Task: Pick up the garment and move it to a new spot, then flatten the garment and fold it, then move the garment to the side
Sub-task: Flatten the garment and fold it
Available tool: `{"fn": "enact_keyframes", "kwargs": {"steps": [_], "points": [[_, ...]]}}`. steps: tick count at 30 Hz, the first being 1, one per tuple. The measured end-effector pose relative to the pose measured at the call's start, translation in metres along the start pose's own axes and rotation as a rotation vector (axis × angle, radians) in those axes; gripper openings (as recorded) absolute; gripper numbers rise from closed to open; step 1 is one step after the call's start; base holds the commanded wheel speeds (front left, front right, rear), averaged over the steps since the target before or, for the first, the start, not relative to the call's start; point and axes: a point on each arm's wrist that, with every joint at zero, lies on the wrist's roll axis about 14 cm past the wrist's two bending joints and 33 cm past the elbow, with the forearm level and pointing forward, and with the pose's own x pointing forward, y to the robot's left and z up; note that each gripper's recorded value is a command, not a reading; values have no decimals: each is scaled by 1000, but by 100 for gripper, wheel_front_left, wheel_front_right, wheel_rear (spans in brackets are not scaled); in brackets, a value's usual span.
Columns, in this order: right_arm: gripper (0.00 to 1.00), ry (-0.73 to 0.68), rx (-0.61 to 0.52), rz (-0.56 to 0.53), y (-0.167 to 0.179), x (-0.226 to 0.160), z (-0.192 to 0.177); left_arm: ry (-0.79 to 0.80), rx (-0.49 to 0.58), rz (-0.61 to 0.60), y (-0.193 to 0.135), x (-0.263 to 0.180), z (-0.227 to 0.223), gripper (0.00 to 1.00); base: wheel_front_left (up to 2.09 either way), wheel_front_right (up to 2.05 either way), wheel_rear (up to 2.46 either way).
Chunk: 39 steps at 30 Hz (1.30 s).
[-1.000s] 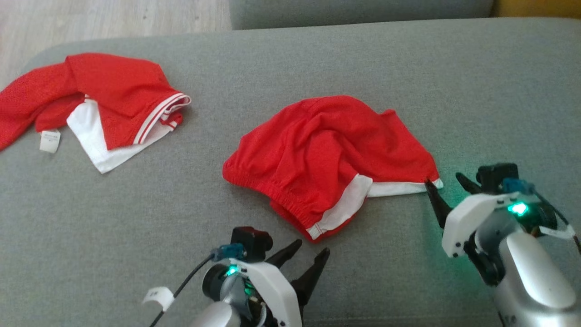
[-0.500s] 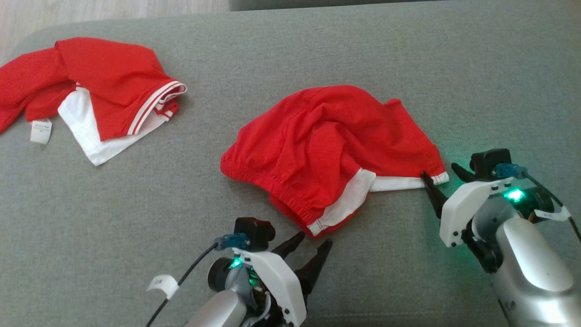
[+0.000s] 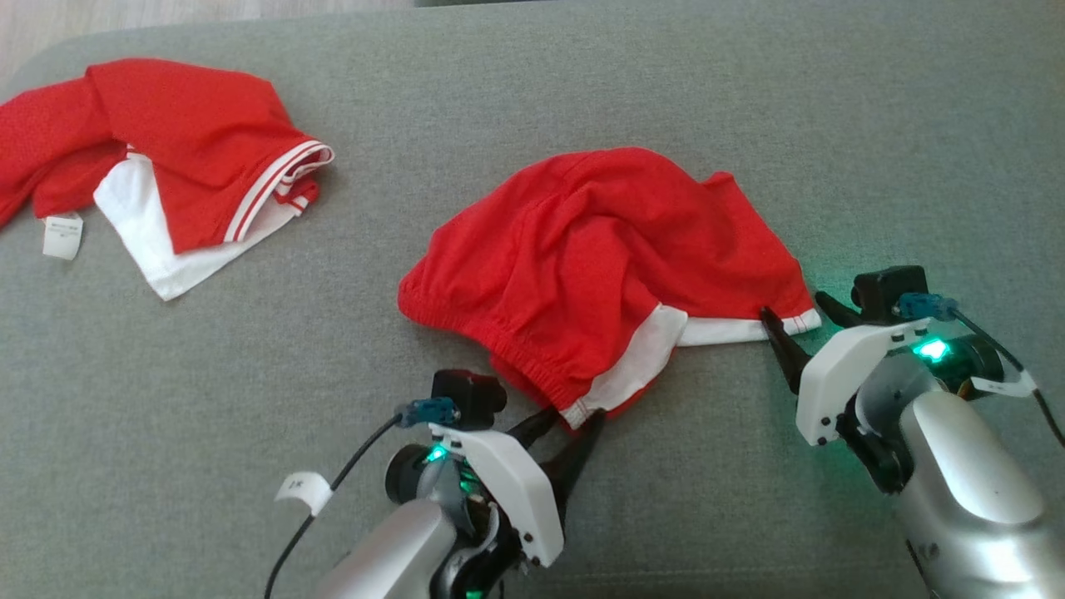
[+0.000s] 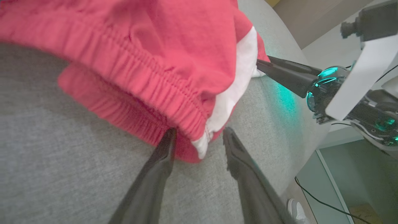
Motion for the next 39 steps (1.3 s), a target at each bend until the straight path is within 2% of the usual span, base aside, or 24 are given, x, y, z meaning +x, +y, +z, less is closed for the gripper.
{"fn": "enact_keyframes", "kwargs": {"steps": [2, 3, 5, 6, 11, 13, 15, 16, 18, 23, 24, 25, 30, 34, 39], "points": [[100, 0, -1, 0, 0, 1, 0, 8, 2, 4, 2, 2, -1, 69, 0, 0, 0], [100, -2, 2, 1, -1, 1, 2, 18, 1, 5, 3, 3, -3, 54, 0, 0, 0], [100, -1, -1, 5, 1, 1, 2, 23, 7, 4, 4, 4, -3, 48, 0, 0, 0], [100, 1, 1, 9, 2, 1, 2, 27, 10, 2, 3, 4, -4, 42, 0, 0, 0], [100, 16, 12, 19, 5, 1, -1, 35, -1, 1, 2, 4, -8, 35, 0, 0, 0], [100, 24, 22, 23, 5, 0, -2, 37, 1, 4, 3, 4, -10, 27, 0, 0, 0], [100, 37, 27, 27, 6, 0, -3, 37, 3, 0, 3, 4, -10, 15, 0, 0, 0], [100, 43, 30, 28, 7, -1, -4, 37, 5, 0, 3, 4, -10, 13, 0, 0, 0], [100, 54, 31, 30, 7, -1, -5, 32, 2, -1, 2, 3, -10, 0, 0, 0, 0], [100, 85, 46, 41, 9, -2, -8, 34, 12, -6, 1, 4, -10, 0, 0, 0, 0], [88, 93, 53, 43, 10, -2, -8, 31, 13, -5, 2, 4, -9, 0, 0, 0, 0], [2, 102, 61, 48, 11, -2, -9, 32, 14, -5, 2, 3, -9, 0, 0, 0, 0], [0, 101, 105, 76, 19, -7, -5, 0, 19, -5, 1, -1, -2, 0, 0, 0, 0], [0, 32, 228, 115, 24, -21, 8, -98, 19, -5, 4, -11, 30, 0, 0, 0, 0], [0, -194, 325, 175, 15, -57, 73, -216, 63, -21, 6, -48, 77, 0, 0, 0, 0]]}}
